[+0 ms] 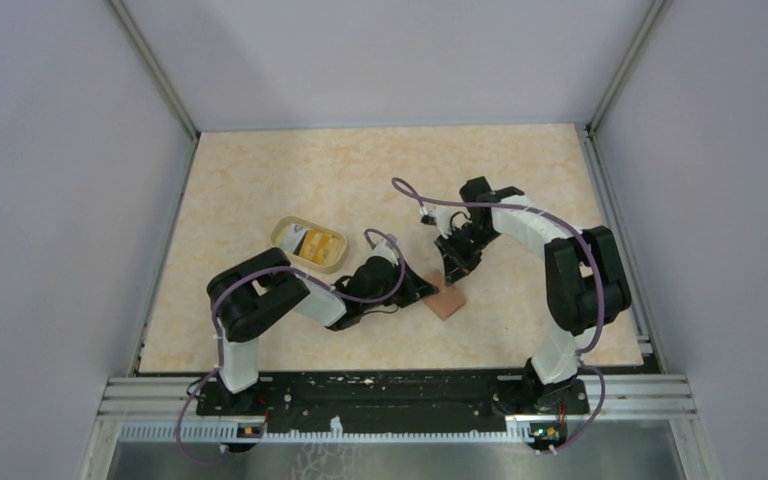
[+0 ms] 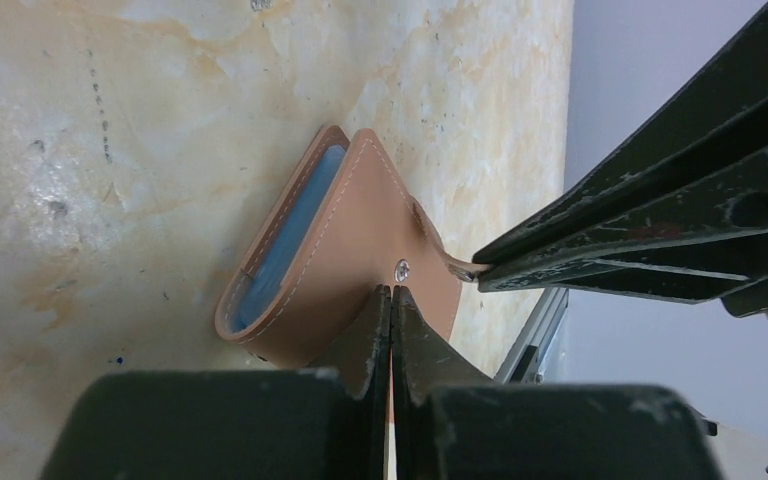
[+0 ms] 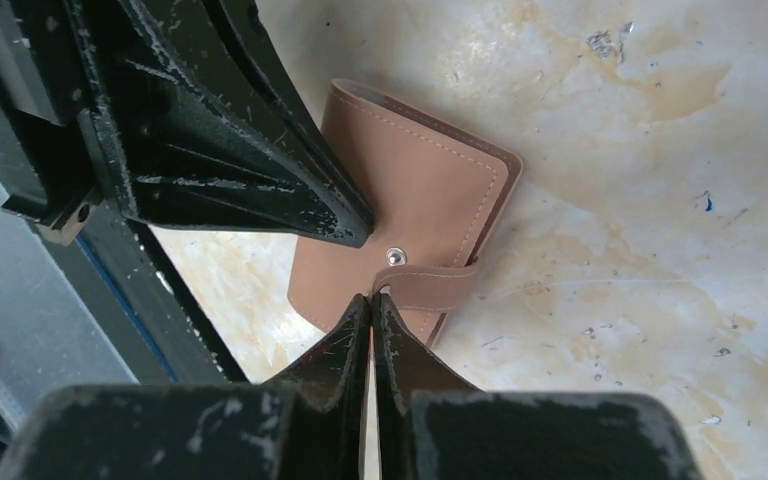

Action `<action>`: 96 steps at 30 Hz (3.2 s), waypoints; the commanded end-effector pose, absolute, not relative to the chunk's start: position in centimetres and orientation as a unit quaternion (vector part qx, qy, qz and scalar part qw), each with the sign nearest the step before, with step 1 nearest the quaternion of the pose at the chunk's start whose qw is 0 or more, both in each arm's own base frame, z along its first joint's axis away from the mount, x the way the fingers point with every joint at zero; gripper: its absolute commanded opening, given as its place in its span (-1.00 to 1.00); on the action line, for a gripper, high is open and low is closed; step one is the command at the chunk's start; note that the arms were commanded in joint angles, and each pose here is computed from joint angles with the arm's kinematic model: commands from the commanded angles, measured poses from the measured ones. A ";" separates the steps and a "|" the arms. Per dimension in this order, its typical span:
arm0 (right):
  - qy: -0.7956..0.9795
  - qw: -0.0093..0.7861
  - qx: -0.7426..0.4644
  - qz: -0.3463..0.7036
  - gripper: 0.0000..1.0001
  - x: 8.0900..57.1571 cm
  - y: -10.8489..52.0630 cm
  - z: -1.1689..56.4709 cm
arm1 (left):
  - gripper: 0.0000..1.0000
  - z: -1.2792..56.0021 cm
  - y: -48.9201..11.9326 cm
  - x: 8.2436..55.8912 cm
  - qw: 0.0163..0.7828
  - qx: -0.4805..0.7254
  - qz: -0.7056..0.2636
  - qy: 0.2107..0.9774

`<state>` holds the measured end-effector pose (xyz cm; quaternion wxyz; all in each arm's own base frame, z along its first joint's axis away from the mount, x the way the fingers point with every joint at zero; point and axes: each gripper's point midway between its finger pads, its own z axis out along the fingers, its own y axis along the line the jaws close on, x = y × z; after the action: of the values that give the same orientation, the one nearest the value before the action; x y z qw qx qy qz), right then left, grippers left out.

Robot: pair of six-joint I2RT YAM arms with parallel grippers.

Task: Put the credit cards into the card holder
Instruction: Close the card holder at the center of the board.

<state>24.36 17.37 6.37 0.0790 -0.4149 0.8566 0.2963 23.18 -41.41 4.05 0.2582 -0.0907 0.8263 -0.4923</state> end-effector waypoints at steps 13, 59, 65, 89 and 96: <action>0.862 0.122 -0.423 0.253 -1.00 25.3 18.0 5.9 | -1.00 1.7 -40.5 22.4 0.238 -0.095 -0.484 0.837; 0.843 0.071 -0.479 0.233 -1.00 22.1 19.0 4.4 | -1.00 2.0 -40.9 22.5 0.240 -0.094 -0.490 0.833; 0.841 0.058 -0.484 0.235 -1.00 21.6 18.7 4.3 | -1.00 2.0 -40.8 22.5 0.240 -0.094 -0.490 0.833; 0.859 0.037 -0.465 0.208 -1.00 21.9 18.7 1.9 | -1.00 2.0 -40.0 22.3 0.249 -0.098 -0.489 0.830; 0.805 0.126 -0.484 0.318 -0.48 22.5 20.4 9.1 | -0.96 4.3 -39.7 22.6 0.286 -0.061 -0.500 0.815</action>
<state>21.51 19.24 4.03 0.0477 -0.4620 0.8461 0.2616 22.60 -40.84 3.95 0.2577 -0.0892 0.8132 -0.5142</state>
